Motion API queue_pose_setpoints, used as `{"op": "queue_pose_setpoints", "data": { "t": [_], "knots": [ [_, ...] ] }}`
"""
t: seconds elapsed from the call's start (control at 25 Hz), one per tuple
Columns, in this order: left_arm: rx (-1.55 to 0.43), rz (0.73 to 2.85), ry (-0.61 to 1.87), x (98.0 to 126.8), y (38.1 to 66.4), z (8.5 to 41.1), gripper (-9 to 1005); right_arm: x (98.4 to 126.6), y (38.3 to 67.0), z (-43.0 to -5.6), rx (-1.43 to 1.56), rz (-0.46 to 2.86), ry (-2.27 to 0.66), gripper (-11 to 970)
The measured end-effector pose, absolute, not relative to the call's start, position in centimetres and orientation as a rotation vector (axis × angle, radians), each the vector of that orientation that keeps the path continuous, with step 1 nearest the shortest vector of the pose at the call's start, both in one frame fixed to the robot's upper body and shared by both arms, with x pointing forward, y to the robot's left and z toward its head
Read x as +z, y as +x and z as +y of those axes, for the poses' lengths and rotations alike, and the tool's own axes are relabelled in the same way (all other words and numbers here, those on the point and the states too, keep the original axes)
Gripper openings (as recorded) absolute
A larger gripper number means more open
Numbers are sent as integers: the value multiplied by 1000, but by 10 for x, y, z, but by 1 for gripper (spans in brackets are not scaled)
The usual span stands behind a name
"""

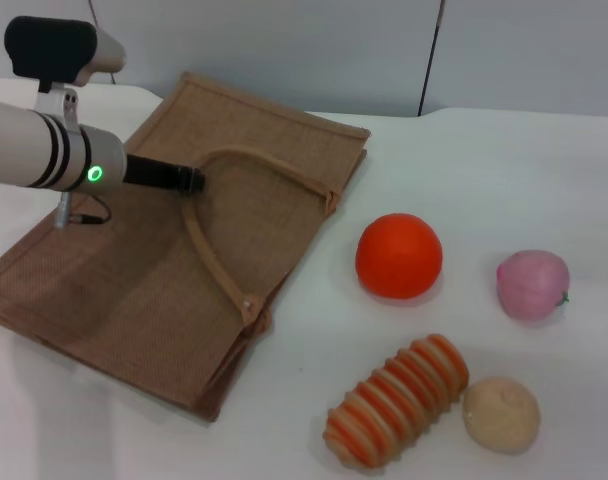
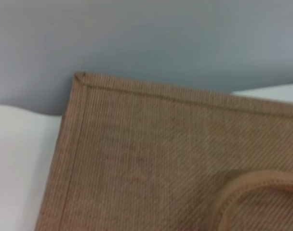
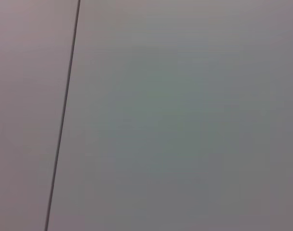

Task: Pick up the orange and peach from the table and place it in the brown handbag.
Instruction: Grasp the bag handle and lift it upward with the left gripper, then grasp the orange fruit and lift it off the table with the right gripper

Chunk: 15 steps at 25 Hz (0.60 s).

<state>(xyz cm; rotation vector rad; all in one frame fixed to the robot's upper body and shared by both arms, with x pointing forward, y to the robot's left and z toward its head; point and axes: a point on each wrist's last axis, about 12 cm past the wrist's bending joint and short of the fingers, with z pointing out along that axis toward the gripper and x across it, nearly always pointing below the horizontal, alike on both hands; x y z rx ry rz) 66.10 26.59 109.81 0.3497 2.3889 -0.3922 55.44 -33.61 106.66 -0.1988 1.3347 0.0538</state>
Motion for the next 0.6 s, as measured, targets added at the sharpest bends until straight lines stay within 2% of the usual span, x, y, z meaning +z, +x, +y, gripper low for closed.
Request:
{"op": "queue_pose_setpoints", "data": {
  "t": [0.4,0.6],
  "knots": [
    [-641,2126,304,1100,648,270,120,1066,558,-323,163,1358,-289,765],
    [-742,1961,285,1104,637,276,120,1069,564,-310,243,1372,-434,765]
  ]
}}
